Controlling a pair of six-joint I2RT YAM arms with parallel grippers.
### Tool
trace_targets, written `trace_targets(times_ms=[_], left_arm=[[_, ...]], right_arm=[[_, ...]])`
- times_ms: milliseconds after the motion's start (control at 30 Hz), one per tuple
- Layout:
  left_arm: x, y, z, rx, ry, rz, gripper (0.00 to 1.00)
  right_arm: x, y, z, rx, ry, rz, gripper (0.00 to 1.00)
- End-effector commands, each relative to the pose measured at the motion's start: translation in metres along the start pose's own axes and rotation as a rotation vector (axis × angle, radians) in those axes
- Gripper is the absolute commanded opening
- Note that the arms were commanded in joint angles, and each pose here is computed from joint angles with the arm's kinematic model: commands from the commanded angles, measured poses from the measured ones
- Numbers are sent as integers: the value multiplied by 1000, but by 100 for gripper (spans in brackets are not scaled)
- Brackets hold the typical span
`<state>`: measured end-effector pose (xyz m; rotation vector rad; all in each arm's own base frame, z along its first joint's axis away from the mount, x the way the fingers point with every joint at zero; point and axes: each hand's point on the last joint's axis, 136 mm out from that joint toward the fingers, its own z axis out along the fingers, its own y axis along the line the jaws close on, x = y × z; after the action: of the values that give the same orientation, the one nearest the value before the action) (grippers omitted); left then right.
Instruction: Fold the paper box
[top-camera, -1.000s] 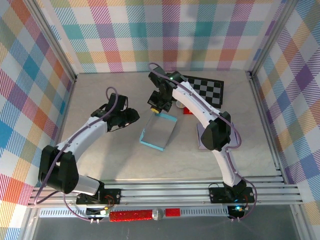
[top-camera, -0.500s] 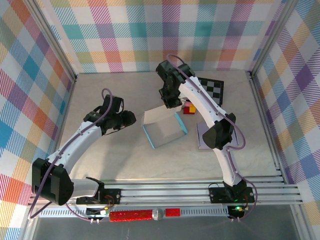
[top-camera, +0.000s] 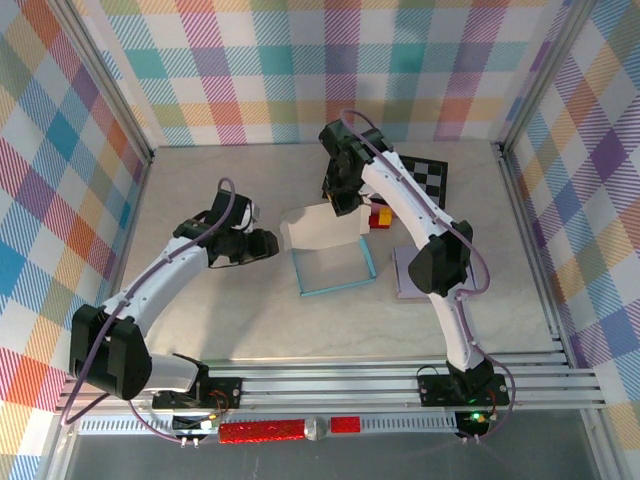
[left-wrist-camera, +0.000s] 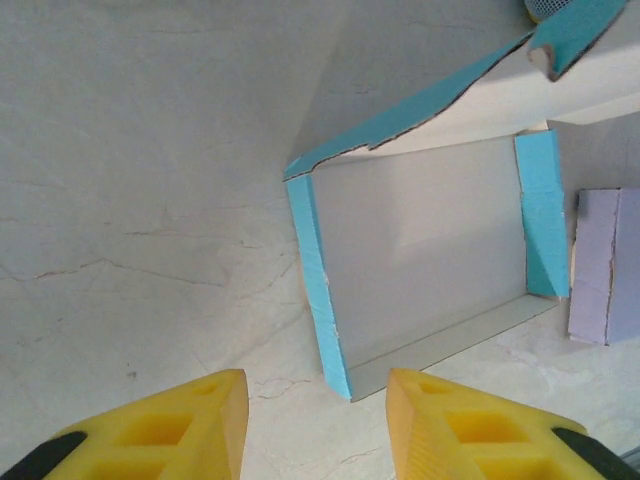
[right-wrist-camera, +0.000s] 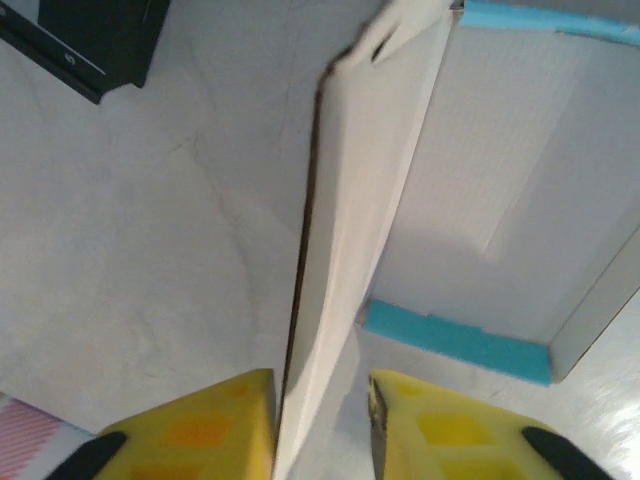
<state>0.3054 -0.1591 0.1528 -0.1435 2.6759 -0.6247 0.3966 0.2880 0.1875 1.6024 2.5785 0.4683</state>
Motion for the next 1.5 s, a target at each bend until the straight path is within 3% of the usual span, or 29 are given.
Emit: trace_targets(times_ms=[0, 100, 233, 400, 567, 667, 1000, 1467], left_arm=[[-8, -11, -5, 14, 4, 79, 41], [-15, -14, -5, 9, -1, 120, 41], [-24, -23, -8, 28, -9, 201, 43], [-28, -30, -3, 70, -26, 327, 43], [-35, -26, 5, 35, -26, 377, 44], [-38, -27, 12, 35, -1, 396, 44], [-49, -24, 36, 35, 49, 436, 44], [-56, -28, 52, 58, 70, 424, 34]], right_arm=[[-13, 3, -22, -61, -27, -154, 36], [-35, 20, -47, -172, -121, -381, 41], [-50, 43, -89, -417, -163, -852, 43], [-62, -8, -92, -537, -182, -1336, 46], [-86, -62, -55, -651, -116, -1438, 46], [-88, -75, -28, -624, -117, -1570, 48], [-86, -53, 13, -632, 51, -1645, 51], [-67, -37, 27, -623, 106, -1753, 46]])
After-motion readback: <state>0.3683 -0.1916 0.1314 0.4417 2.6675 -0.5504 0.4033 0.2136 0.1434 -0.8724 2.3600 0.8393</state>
